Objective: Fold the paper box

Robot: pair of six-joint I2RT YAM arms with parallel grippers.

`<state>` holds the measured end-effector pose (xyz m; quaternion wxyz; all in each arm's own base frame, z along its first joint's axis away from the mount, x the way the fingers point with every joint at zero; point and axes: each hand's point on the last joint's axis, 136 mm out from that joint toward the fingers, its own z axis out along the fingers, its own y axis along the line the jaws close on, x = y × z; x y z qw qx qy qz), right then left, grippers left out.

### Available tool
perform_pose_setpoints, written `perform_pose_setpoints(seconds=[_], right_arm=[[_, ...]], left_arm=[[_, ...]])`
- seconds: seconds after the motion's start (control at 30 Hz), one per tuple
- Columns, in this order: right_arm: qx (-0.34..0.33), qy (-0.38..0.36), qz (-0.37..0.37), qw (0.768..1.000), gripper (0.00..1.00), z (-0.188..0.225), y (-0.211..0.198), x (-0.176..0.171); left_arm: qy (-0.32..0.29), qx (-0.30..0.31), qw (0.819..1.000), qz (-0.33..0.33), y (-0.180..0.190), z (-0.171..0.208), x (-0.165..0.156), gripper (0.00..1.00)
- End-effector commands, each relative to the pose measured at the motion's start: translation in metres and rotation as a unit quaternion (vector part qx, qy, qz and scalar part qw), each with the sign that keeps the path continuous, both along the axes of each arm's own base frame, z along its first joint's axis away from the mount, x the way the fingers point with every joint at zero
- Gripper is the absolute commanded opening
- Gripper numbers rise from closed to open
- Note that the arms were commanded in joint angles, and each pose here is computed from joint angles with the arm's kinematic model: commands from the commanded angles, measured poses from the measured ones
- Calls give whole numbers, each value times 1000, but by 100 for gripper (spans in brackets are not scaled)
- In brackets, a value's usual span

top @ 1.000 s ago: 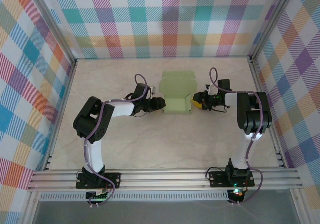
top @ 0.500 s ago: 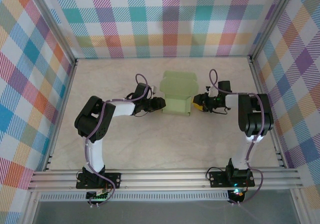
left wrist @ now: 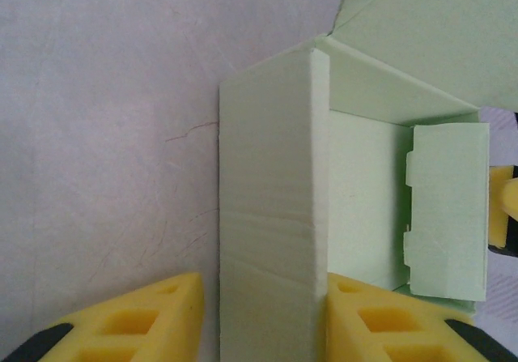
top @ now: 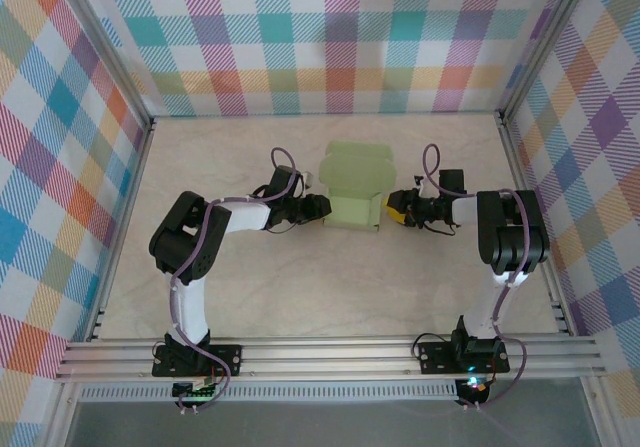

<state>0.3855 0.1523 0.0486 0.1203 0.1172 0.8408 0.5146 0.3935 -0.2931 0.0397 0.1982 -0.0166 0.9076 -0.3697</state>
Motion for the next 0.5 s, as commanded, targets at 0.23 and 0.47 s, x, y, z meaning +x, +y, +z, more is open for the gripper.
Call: perform_pose_setpoints(seconds=[0.23, 0.47], right_arm=[[32, -4, 12, 999, 43, -1, 4, 3], [34, -2, 22, 999, 46, -3, 6, 0]], left_arm=[[-2, 5, 1000, -12, -5, 0, -1, 39], [-1, 5, 1000, -13, -6, 0, -1, 39]])
